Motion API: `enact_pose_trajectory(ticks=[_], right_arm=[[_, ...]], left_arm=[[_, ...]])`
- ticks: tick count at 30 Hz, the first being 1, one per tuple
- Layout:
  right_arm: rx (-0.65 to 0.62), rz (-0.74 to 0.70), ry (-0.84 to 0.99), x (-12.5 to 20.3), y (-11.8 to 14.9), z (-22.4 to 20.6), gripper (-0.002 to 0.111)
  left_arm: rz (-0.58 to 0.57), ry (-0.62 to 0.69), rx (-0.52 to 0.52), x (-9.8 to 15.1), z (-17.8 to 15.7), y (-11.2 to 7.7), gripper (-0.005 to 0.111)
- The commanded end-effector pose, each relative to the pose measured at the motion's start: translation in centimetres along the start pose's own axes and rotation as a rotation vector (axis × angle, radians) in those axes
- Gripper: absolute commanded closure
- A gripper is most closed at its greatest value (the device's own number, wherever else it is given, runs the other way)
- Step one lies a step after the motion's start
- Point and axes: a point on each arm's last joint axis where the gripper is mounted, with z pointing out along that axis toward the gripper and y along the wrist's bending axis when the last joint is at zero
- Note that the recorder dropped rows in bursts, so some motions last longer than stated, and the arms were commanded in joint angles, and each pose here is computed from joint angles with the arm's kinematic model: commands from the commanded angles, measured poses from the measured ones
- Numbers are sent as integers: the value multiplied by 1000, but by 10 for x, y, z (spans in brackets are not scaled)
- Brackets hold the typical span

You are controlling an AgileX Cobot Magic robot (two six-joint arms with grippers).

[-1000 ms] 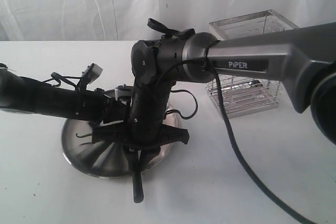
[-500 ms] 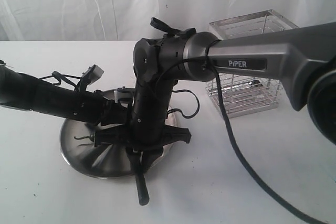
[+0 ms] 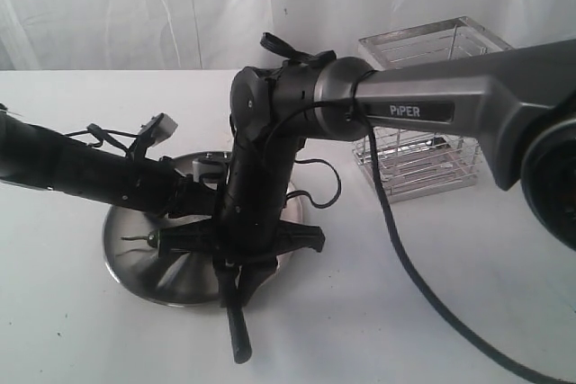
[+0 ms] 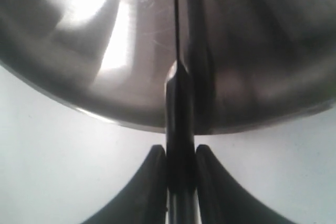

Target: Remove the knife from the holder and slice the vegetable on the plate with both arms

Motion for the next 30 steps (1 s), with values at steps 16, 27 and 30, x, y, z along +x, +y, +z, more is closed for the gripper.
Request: enact_pose_trajectory(ticks=[16,27,30], right_arm=[[63,-99,261,45,14,53,108],[37,-103,214,45,18,40,108],[17,-114,155,43,21,29,108]], left_arm=[[-101,-8,-10,1,6,7,107],[-78,-92,155,-26,-13,0,107],[-85,-147,164,-34,-25,-1,107]])
